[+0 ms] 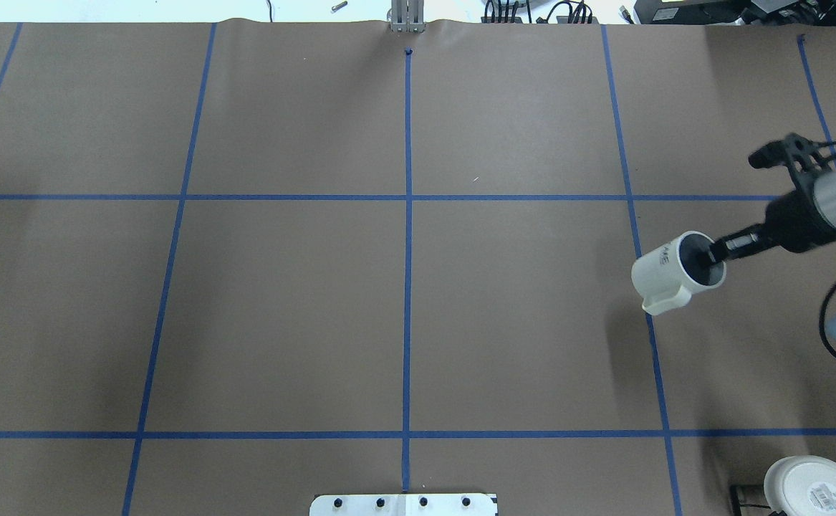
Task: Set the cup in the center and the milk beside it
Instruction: 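Carry the white mug with the right gripper to the table center and set it down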
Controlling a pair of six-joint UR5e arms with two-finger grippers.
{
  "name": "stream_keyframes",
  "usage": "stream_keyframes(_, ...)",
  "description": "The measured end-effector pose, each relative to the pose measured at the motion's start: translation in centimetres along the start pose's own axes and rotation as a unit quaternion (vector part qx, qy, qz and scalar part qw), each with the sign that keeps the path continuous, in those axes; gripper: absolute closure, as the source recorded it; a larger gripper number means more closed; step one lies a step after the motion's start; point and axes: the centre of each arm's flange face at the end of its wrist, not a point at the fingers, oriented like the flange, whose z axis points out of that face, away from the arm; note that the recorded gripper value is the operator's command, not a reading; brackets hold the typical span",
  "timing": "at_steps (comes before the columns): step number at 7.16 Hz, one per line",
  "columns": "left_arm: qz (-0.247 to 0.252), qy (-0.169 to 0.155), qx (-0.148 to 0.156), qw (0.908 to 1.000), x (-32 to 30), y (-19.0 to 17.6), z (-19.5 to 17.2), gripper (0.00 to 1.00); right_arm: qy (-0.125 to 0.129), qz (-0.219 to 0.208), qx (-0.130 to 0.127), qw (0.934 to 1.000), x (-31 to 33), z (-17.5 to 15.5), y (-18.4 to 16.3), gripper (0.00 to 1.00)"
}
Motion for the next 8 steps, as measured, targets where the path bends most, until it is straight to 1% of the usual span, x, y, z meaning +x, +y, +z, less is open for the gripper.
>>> stream_keyframes(1, 0.001, 0.0, 0.001, 1.0, 0.1, -0.3, -0.1, 0.02, 0.035, 0.026, -0.005, 0.999, -6.3, -0.5, -7.2, 1.0)
stream_keyframes(2, 0.001, 0.0, 0.001, 1.0, 0.1, -0.6, -0.1, 0.02, 0.071, 0.039, -0.011, 0.9966, -12.3, -0.1, -12.8, 1.0)
stream_keyframes(3, 0.001, 0.0, 0.002, 1.0, 0.1, -0.7, -0.1, 0.02, 0.102, 0.044, -0.018, 0.9936, -17.3, 2.1, -17.3, 1.0)
stream_keyframes(4, 0.002, 0.0, 0.002, 1.0, 0.2, -0.9, -0.2, 0.02, 0.124, 0.045, -0.026, 0.991, -21.6, 5.2, -20.7, 1.0)
stream_keyframes(5, 0.002, 0.0, 0.002, 1.0, 0.2, -1.0, -0.2, 0.02, 0.13, 0.041, -0.029, 0.9902, -24.8, 7.6, -22.4, 1.0)
stream_keyframes(6, 0.002, 0.0, 0.001, 1.0, 0.2, -1.1, -0.1, 0.02, 0.125, 0.036, -0.027, 0.9912, -26.8, 9.5, -22.8, 1.0)
stream_keyframes(7, 0.001, 0.001, 0.0, 1.0, 0.1, -1.1, 0.1, 0.02, 0.118, 0.03, -0.028, 0.9921, -28.2, 10.7, -22.5, 1.0)
stream_keyframes(8, 0.0, 0.001, -0.002, 1.0, 0.0, -1.0, 0.3, 0.02, 0.113, 0.025, -0.029, 0.9929, -29.1, 11.5, -22.1, 0.79)
